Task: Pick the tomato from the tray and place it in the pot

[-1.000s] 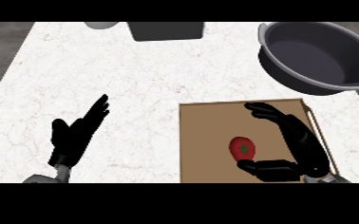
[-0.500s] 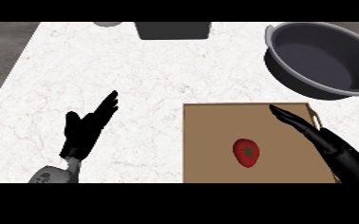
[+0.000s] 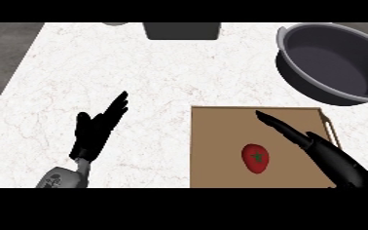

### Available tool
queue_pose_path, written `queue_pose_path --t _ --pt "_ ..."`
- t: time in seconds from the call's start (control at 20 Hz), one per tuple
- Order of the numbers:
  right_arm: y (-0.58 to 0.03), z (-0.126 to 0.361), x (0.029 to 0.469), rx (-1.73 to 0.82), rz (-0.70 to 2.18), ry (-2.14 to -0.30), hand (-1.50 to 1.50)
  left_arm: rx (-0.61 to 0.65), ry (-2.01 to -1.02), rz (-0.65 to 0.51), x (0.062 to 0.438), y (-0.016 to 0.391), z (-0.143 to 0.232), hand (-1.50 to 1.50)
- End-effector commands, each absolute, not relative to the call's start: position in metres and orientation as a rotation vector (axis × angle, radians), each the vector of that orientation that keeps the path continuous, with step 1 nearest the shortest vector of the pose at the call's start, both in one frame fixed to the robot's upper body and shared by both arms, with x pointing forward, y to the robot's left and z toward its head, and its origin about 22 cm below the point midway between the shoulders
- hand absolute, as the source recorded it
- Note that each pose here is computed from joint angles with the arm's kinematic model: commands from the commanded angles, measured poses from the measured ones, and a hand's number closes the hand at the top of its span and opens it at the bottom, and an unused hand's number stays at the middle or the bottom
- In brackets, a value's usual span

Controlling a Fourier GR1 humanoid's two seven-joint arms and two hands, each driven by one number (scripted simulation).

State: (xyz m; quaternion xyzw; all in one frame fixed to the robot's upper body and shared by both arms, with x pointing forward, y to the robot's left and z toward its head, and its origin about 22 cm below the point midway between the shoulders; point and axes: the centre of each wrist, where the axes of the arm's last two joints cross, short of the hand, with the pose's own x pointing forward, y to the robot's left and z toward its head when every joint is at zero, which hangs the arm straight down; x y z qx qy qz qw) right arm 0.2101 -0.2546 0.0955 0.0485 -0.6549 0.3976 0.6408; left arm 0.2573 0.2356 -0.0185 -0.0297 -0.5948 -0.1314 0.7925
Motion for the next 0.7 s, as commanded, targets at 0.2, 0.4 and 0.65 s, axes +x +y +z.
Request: queue_pose_path --t 0.2,0.4,0.65 --pt "-0.237 0.054 0.243 0.077 1.121 -1.297 -1.50 -0.072 -1.266 -0.278 0.250 0.253 -0.040 0.00" --pt "-0.263 0.019 0.245 0.042 1.084 -1.331 -1.50 -0.065 -1.269 -0.283 0.249 0.249 -0.023 0.00" --pt "-0.278 0.014 0.244 0.043 1.039 -1.397 -1.50 -0.051 -1.267 -0.265 0.279 0.253 -0.026 0.00"
